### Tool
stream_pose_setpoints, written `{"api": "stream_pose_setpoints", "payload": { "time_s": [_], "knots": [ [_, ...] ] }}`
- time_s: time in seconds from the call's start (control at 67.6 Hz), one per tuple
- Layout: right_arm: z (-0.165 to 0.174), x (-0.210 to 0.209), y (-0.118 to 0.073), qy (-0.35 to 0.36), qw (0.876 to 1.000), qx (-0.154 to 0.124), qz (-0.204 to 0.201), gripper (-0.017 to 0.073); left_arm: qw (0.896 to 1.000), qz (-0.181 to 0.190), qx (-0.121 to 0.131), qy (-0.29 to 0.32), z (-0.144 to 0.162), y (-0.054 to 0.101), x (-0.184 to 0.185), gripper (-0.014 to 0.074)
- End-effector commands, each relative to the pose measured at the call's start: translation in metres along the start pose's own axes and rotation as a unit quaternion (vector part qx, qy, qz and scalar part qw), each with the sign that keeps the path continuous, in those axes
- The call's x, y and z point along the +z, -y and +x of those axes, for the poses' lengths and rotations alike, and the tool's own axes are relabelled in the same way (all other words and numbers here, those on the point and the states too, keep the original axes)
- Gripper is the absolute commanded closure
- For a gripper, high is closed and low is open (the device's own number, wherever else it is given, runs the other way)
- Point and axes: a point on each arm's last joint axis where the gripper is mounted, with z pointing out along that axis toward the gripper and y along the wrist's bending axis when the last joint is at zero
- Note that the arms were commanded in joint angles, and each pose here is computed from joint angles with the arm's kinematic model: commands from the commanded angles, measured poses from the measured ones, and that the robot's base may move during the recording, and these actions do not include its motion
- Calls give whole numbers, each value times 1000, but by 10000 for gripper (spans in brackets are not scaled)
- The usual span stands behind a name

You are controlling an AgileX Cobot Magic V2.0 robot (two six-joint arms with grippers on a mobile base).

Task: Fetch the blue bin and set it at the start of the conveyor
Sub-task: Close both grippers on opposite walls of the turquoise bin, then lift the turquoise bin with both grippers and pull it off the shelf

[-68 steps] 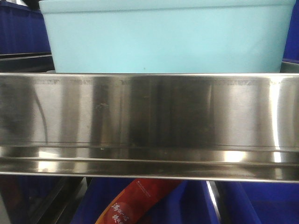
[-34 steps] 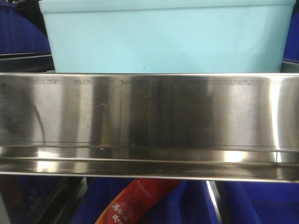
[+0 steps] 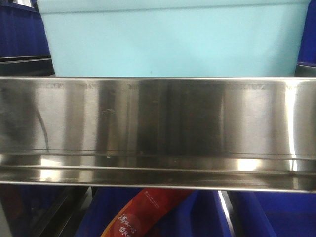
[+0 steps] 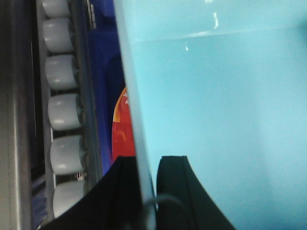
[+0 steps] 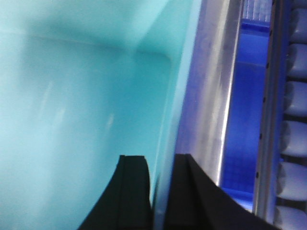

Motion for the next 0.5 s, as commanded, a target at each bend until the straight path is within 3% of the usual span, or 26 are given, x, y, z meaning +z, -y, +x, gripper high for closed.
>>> {"api": "stream_pose_setpoints", "payload": {
  "time_s": [0.0, 0.311, 0.488],
  "knots": [
    [-1, -32, -1, 49, 999, -10, -1, 711, 999, 10, 2, 37, -1, 2, -31, 705],
    [20, -119, -10, 148, 989, -23, -19, 711, 990, 39, 19, 136, 15, 12, -121, 705],
    [30, -142, -16, 176, 984, -32, -28, 711, 979, 57, 19, 196, 24, 12, -159, 705]
  ]
}}
